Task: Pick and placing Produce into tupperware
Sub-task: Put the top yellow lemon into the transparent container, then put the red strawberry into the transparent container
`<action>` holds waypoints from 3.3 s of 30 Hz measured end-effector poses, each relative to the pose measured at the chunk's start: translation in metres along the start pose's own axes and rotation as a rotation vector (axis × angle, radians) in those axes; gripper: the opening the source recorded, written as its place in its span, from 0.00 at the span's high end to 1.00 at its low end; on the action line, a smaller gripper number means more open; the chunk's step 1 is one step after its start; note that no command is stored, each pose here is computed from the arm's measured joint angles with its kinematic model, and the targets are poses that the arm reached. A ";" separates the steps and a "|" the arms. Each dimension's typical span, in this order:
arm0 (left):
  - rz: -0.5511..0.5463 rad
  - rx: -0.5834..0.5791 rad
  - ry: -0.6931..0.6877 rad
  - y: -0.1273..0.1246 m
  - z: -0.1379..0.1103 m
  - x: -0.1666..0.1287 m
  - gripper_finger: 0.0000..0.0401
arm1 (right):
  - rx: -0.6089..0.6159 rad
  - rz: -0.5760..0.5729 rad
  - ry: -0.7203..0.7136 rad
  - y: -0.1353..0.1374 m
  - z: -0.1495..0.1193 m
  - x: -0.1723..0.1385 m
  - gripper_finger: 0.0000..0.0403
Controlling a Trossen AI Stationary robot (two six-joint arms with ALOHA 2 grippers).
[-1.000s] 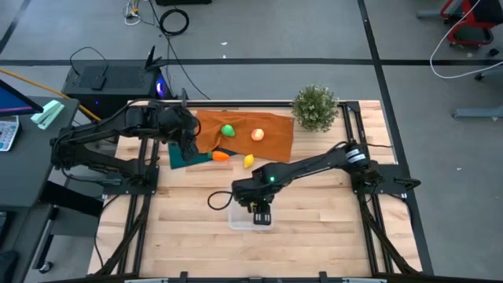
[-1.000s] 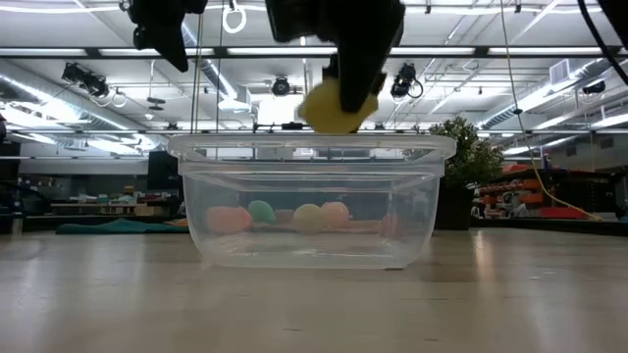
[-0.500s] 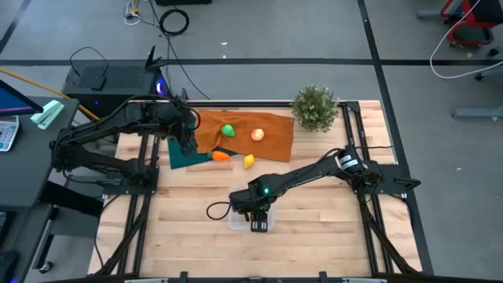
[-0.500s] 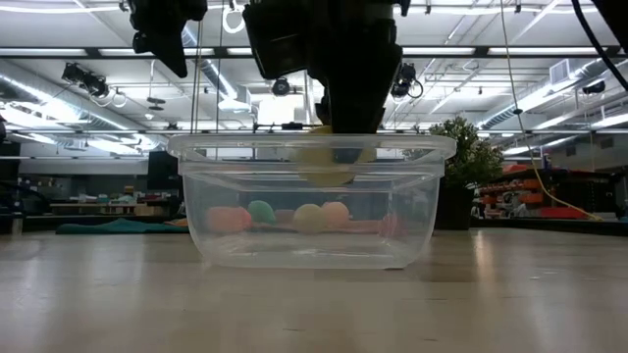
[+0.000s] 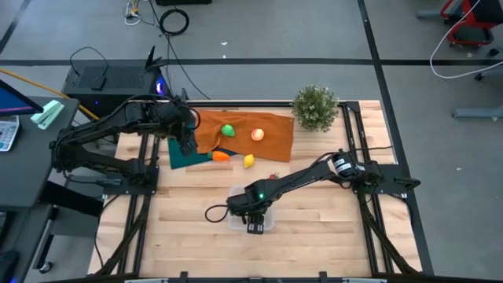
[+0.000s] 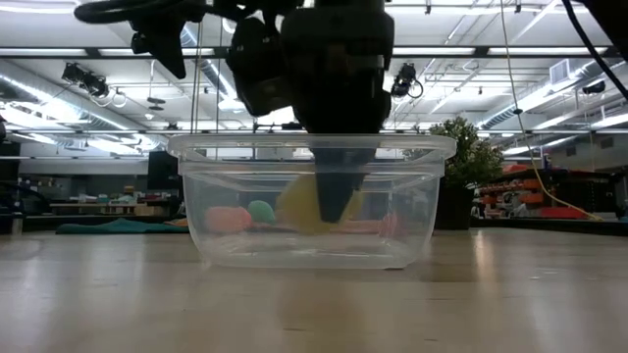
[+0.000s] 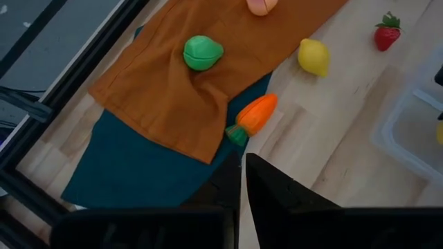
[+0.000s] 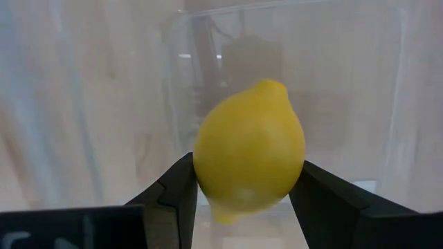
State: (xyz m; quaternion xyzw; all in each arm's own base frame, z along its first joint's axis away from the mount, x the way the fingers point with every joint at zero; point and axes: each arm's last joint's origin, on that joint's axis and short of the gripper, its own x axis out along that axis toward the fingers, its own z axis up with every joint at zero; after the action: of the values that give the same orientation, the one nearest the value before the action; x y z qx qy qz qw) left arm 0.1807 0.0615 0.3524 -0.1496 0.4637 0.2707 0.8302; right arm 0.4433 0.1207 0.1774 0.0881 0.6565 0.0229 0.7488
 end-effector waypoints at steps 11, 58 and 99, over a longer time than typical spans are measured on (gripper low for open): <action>-0.001 -0.002 0.002 0.000 0.000 0.000 0.91 | 0.004 -0.003 0.005 0.000 0.000 0.003 0.61; -0.001 -0.075 0.002 0.000 0.000 0.000 0.90 | 0.260 -0.068 -0.208 -0.016 -0.051 -0.163 0.48; 0.058 -0.167 -0.024 0.001 0.001 0.000 0.91 | 0.594 0.039 -0.158 -0.114 -0.194 -0.075 0.48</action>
State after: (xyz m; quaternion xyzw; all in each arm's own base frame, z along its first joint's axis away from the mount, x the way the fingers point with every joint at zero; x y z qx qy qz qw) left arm 0.1803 0.0627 0.3528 -0.2015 0.4337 0.3340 0.8123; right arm 0.2319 0.0174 0.2087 0.3172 0.5723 -0.1623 0.7386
